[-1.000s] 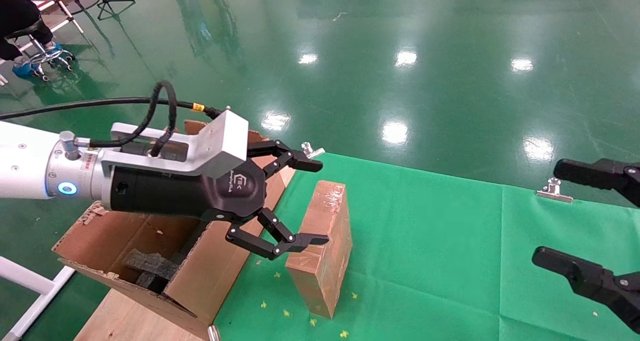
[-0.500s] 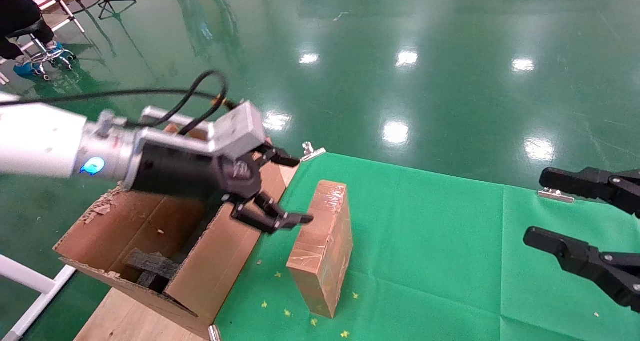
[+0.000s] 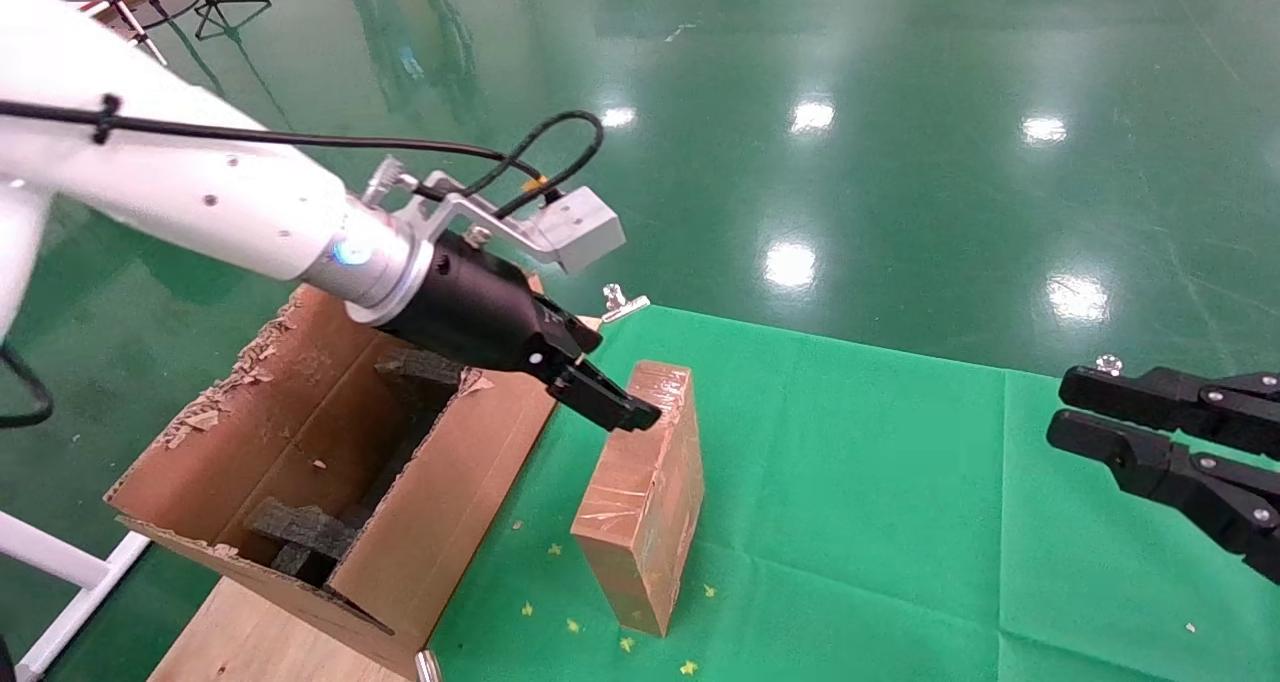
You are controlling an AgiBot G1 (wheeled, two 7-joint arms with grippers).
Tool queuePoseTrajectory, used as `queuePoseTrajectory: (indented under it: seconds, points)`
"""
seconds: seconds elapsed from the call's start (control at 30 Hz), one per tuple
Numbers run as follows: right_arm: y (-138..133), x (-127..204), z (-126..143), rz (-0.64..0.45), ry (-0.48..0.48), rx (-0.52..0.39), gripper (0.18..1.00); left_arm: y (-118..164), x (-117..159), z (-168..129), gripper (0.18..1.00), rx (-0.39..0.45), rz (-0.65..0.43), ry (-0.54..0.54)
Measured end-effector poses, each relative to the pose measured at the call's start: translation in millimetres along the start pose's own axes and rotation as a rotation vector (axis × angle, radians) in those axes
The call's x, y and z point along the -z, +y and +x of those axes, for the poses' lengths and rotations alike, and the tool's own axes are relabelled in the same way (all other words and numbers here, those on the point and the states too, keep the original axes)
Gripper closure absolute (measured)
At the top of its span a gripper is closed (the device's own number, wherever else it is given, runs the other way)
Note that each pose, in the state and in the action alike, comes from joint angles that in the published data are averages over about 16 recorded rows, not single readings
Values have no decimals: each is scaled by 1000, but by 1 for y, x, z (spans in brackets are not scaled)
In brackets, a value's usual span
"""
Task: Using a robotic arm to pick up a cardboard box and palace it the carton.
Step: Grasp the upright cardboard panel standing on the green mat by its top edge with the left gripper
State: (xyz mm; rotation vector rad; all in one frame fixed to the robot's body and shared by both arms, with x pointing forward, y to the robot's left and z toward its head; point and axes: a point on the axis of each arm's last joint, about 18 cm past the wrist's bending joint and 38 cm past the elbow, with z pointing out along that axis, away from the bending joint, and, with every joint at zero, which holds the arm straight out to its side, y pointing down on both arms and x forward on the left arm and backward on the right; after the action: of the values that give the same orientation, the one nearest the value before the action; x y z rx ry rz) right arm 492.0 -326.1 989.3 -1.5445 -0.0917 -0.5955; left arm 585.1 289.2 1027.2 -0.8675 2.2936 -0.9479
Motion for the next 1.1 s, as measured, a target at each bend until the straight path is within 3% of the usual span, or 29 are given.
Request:
queuePoseTrajectory:
  seconds: [0.43, 1.1]
  points:
    - [0, 0, 0, 0, 0, 0, 960, -9, -31, 8, 183, 192, -135, 22]
    - [0, 0, 0, 0, 0, 0, 986, -23, -54, 13, 183, 165, -227, -22]
